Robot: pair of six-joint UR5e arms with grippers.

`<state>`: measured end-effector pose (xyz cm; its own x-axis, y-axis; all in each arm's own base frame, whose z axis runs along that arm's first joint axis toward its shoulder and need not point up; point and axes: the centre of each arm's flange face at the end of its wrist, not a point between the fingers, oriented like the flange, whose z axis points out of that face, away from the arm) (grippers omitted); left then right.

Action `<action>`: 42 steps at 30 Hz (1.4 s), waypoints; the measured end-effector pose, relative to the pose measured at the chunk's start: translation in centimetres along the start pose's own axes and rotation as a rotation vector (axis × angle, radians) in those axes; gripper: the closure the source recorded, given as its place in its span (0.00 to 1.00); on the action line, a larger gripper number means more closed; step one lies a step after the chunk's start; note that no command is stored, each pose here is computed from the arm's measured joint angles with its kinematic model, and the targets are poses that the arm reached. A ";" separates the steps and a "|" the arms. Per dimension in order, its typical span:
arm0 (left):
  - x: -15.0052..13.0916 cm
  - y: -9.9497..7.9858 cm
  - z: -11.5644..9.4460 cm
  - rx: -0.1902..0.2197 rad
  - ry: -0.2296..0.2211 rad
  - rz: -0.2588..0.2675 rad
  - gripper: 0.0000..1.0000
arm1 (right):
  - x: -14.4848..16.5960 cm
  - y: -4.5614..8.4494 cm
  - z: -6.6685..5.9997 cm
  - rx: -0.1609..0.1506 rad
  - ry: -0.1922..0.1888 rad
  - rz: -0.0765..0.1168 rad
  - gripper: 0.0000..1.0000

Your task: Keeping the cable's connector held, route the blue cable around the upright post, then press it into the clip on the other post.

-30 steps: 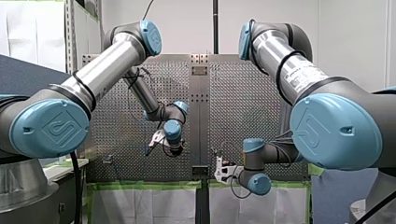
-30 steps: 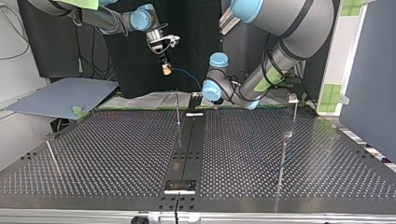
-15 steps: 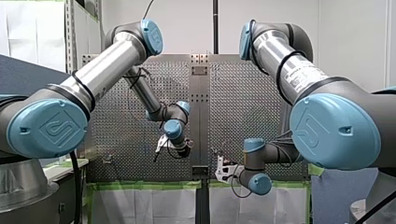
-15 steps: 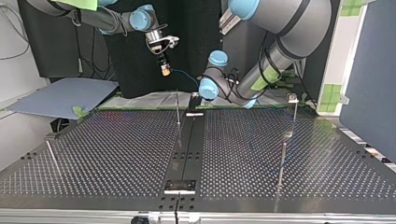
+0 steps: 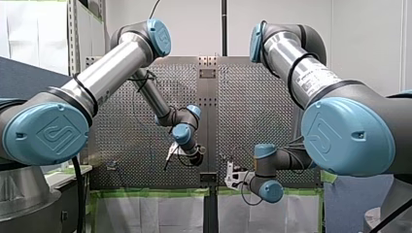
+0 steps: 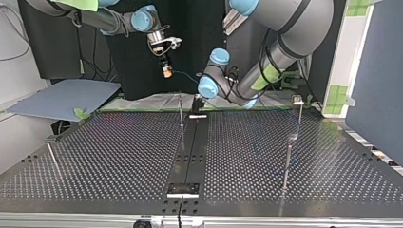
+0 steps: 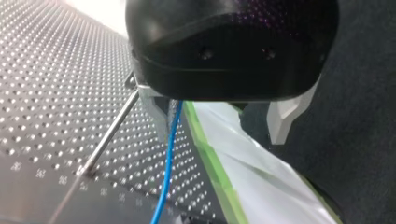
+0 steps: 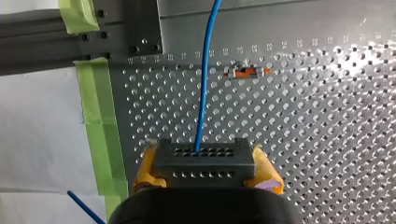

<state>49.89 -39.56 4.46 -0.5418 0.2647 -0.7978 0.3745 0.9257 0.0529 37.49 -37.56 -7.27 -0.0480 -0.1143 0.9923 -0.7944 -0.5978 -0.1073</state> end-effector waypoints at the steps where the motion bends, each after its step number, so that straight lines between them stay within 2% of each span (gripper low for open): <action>1: 0.0 -0.2 0.0 0.007 0.002 0.003 0.00 | 0.0 0.1 0.0 -0.005 0.000 0.000 1.00; 6: 0.0 -0.6 -0.1 0.037 -0.001 0.004 0.00 | 0.0 0.6 0.0 -0.027 -0.002 0.001 1.00; 10: -0.2 -1.0 0.1 0.075 -0.020 -0.016 0.00 | 0.0 0.9 0.0 -0.037 -0.004 0.001 1.00; 22: -0.2 -2.7 -0.1 0.191 -0.030 -0.043 0.00 | 0.1 1.1 0.1 -0.042 0.000 -0.002 1.00; 26: -0.1 -3.0 -0.2 0.201 -0.024 -0.061 0.00 | 0.1 1.1 0.2 -0.042 0.003 -0.001 1.00; 33: -0.1 -3.6 -0.3 0.209 -0.025 -0.062 0.00 | 0.1 1.1 0.3 -0.041 0.001 -0.004 1.00; 38: 0.0 -3.9 -0.5 0.213 -0.023 -0.048 0.00 | 0.1 1.1 0.3 -0.041 -0.001 -0.007 1.00; 42: 0.1 -4.1 -0.6 0.215 -0.024 -0.016 0.00 | 0.1 1.1 0.2 -0.042 -0.004 -0.011 1.00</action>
<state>47.85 -43.22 4.52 -0.5320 0.2412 -0.8117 0.5188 0.8504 -0.0873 36.75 -38.43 -7.33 -0.0366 -0.1106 0.9932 -0.8197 -0.5652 -0.0932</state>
